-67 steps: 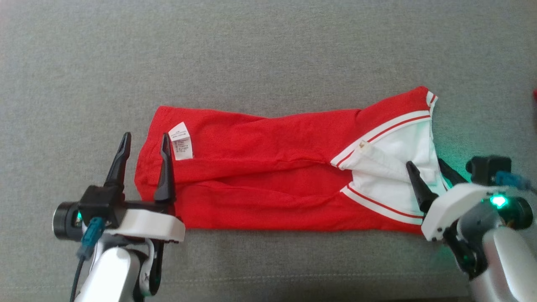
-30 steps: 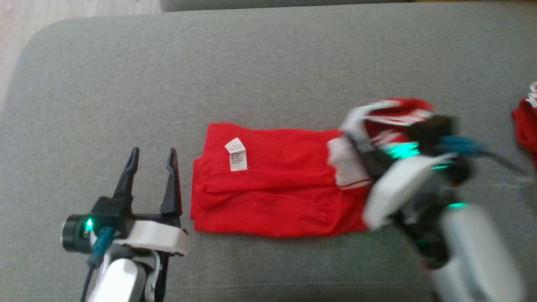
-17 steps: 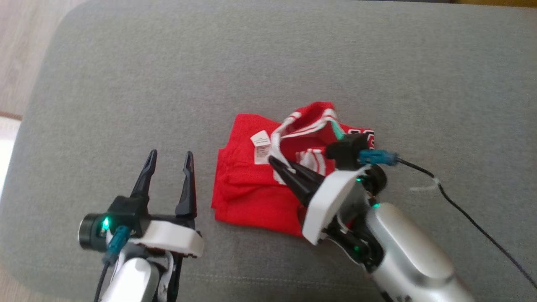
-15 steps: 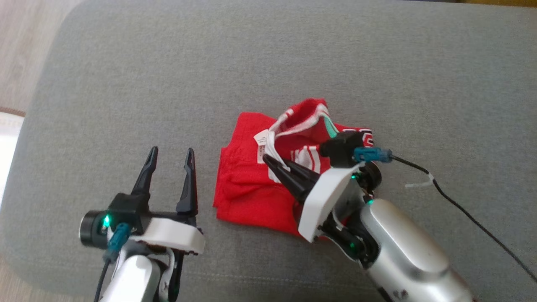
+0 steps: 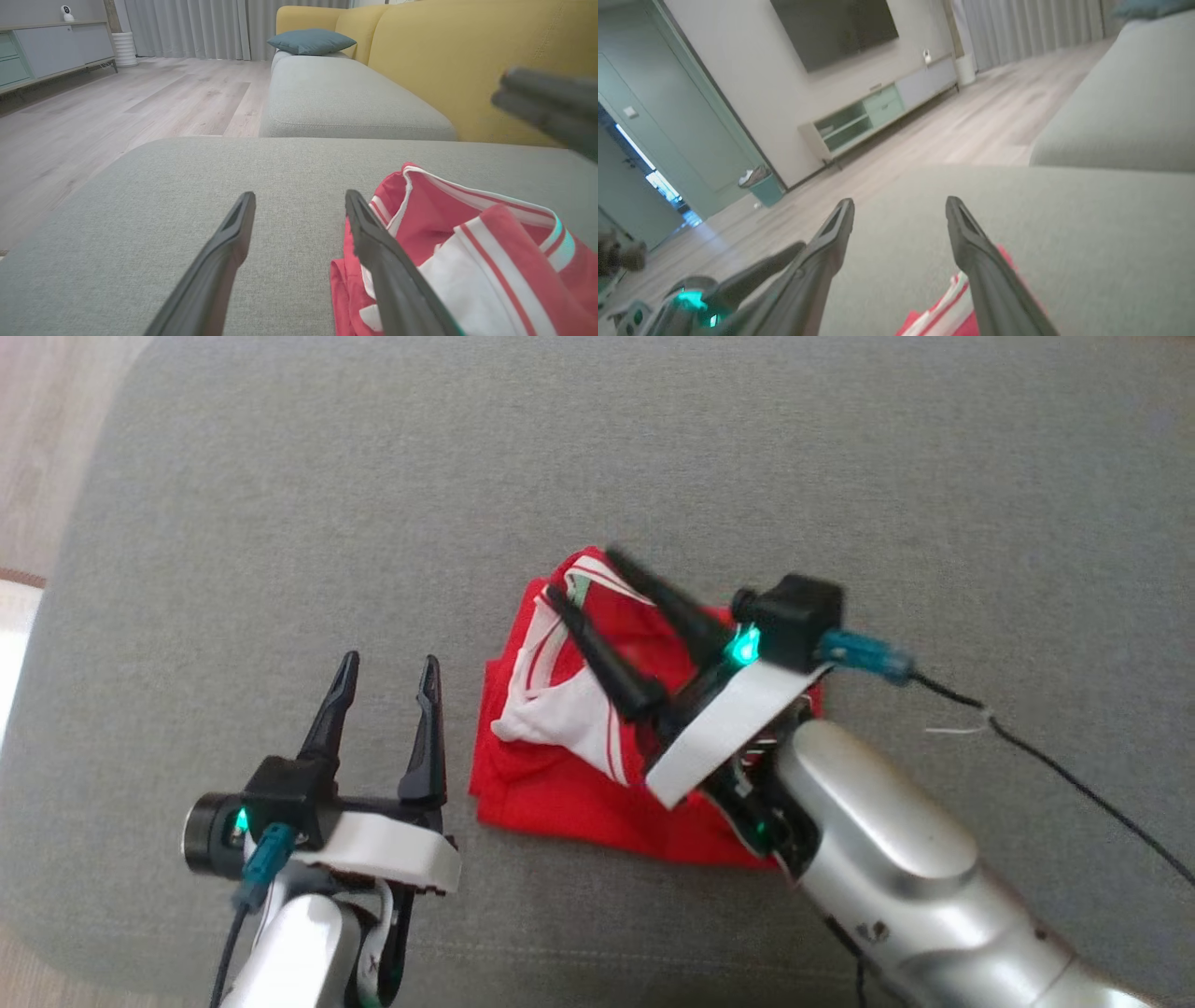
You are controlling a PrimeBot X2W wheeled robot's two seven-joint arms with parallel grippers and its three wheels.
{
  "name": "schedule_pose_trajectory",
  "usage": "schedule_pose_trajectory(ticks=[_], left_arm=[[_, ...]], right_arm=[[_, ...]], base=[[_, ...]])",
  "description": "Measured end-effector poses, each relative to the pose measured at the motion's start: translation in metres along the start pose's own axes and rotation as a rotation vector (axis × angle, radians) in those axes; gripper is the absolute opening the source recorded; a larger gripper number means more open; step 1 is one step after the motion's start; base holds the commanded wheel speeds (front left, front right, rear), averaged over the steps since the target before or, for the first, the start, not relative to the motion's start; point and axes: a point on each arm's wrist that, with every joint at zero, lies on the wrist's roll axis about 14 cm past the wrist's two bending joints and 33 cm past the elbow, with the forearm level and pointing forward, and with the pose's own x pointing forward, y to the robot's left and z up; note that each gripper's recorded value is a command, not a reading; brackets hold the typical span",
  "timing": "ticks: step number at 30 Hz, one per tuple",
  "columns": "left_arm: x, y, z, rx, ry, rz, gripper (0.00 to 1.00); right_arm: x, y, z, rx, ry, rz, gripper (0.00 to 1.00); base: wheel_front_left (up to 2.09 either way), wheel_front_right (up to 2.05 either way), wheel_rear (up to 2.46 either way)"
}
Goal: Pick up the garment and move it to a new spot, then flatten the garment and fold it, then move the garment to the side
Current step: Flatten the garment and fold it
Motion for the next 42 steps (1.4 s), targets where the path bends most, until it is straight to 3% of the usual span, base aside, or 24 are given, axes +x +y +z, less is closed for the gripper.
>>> schedule_pose_trajectory(ticks=[4, 8, 9, 15, 21, 27, 41, 42], left_arm=[[0.003, -0.007, 0.0, 0.005, -0.004, -0.021, 1.0], [0.007, -0.012, 0.001, 0.008, -0.007, -0.037, 1.0], [0.007, -0.012, 0.001, 0.008, -0.007, -0.037, 1.0], [0.013, -0.016, 0.004, 0.02, -0.022, -0.049, 1.0], [0.016, -0.02, 0.009, 0.035, -0.04, -0.072, 1.0], [0.016, -0.022, 0.013, 0.04, -0.054, -0.078, 1.0], [0.013, -0.018, 0.01, 0.049, -0.044, -0.064, 1.0], [0.013, -0.018, 0.01, 0.049, -0.044, -0.064, 1.0]], right_arm=[[-0.008, -0.016, 0.048, -0.067, -0.183, -0.05, 1.0], [-0.038, -0.057, 0.086, -0.179, -0.291, -0.186, 1.0], [-0.038, -0.057, 0.086, -0.179, -0.291, -0.186, 1.0], [-0.126, -0.126, 0.077, -0.259, -0.246, -0.499, 1.0], [-0.188, -0.141, 0.059, -0.268, -0.183, -0.677, 1.0], [-0.206, -0.131, 0.048, -0.243, -0.167, -0.728, 1.0], [-0.208, -0.127, 0.045, -0.214, -0.159, -0.739, 1.0], [-0.206, -0.126, 0.041, -0.201, -0.147, -0.731, 0.73]], base=[[0.0, 0.0, 0.0], [0.0, 0.0, 0.0], [0.0, 0.0, 0.0], [0.0, 0.0, 0.0], [0.0, 0.0, 0.0], [0.0, 0.0, 0.0], [0.0, 0.0, 0.0], [0.0, 0.0, 0.0]])
